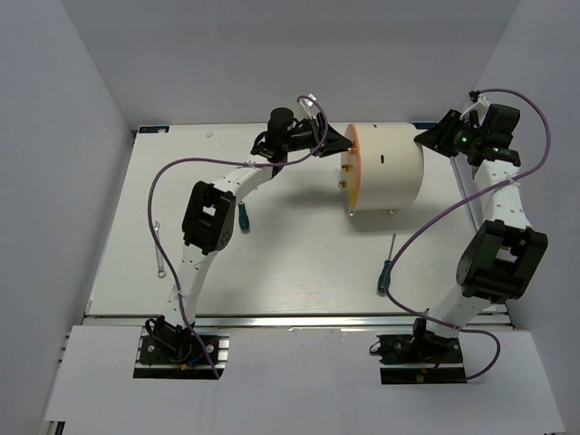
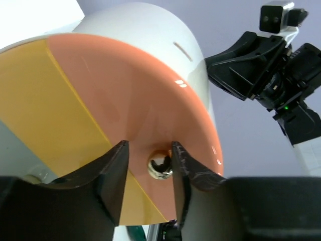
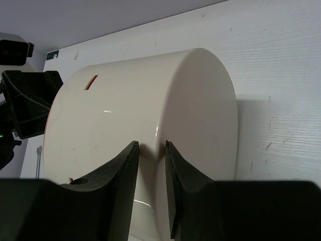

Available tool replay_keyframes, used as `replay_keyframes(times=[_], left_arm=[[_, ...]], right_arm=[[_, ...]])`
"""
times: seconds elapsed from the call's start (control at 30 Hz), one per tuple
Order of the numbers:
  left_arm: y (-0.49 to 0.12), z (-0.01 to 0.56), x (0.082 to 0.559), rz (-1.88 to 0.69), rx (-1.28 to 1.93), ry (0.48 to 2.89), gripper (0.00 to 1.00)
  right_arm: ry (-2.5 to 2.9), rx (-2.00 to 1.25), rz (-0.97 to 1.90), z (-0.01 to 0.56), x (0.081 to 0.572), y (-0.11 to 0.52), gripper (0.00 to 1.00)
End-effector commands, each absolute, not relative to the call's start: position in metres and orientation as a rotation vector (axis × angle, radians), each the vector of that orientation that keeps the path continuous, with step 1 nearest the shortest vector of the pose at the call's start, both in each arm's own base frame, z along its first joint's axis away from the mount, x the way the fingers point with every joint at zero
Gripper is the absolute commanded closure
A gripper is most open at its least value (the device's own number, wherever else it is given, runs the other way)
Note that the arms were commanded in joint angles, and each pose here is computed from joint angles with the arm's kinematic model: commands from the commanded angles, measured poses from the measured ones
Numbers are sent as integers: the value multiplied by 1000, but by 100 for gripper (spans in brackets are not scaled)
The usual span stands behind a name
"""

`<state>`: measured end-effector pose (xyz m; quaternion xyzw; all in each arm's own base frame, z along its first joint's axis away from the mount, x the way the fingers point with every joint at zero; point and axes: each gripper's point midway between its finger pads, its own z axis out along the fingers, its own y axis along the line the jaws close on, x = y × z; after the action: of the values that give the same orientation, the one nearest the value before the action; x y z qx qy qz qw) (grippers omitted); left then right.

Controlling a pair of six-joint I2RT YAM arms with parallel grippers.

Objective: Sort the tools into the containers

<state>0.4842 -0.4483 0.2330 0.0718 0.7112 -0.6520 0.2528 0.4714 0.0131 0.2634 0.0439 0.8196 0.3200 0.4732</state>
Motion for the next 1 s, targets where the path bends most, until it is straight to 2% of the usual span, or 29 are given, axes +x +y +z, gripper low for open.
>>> replay_keyframes(times=[0.0, 0.1, 0.47, 0.53, 0.63, 0.97], left_arm=[[-452, 241, 477, -1788, 194, 1915, 48], [-445, 238, 479, -1761, 152, 1927, 43], [-406, 215, 500, -1564, -38, 2025, 42], [-406, 211, 499, -1573, -31, 2028, 37], [-410, 219, 497, -1607, 11, 1999, 37], [-417, 191, 491, -1624, 2, 2098, 38]], right_arm=[[2074, 118, 824, 243, 465, 22, 67], [2074, 118, 820, 242, 465, 21, 67], [2085, 133, 815, 237, 465, 17, 66], [2083, 129, 813, 237, 465, 17, 66], [2084, 132, 813, 237, 466, 16, 66], [2088, 133, 809, 236, 465, 16, 66]])
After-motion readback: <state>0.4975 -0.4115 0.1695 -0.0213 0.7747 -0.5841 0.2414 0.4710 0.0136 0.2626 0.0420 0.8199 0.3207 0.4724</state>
